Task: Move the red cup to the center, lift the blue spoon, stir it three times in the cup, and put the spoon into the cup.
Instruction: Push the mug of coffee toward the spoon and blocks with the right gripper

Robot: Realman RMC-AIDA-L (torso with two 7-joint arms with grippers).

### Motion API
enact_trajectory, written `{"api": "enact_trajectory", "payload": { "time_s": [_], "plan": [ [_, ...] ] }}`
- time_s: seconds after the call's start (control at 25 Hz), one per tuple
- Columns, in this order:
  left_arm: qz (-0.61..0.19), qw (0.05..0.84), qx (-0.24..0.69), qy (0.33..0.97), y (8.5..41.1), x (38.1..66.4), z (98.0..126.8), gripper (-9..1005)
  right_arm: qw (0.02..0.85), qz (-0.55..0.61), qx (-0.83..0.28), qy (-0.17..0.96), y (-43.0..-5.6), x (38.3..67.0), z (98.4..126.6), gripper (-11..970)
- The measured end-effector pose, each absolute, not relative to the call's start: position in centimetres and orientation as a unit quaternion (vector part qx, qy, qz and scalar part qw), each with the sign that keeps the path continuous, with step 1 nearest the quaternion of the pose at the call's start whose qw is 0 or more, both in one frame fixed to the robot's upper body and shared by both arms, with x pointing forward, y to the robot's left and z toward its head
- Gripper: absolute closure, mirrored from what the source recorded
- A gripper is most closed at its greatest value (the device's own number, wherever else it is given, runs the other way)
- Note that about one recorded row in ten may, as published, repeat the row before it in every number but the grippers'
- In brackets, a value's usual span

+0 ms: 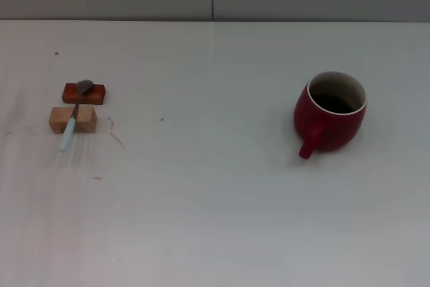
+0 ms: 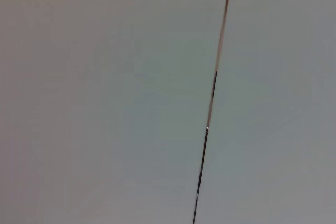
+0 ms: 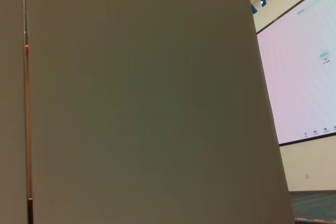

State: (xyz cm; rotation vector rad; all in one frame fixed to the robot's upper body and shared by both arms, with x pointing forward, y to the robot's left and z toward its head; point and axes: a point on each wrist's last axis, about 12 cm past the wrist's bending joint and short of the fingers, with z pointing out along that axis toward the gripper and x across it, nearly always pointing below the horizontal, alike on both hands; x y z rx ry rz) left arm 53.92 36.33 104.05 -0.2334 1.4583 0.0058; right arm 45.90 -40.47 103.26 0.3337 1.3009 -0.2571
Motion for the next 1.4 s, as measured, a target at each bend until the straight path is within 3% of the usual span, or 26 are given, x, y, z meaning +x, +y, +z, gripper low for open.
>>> {"api": "enact_trajectory", "payload": {
  "time_s": [0.92, 1.16, 1.4],
  "plan": [
    [0.002, 0.739, -0.106, 0.665, 36.3, 53.8, 104.0, 168, 0.775, -0.112, 0.151, 0.604, -40.0, 46.1, 103.1, 272],
    [0.002, 0.740, -0.106, 0.665, 36.3, 53.9, 104.0, 168, 0.768, -0.123, 0.143, 0.612, -40.2, 46.2, 103.0, 455],
    [0.002, 0.740, -0.106, 0.664, 36.3, 53.9, 104.0, 168, 0.733, -0.210, 0.044, 0.646, -39.5, 47.7, 102.8, 589]
  ]
}}
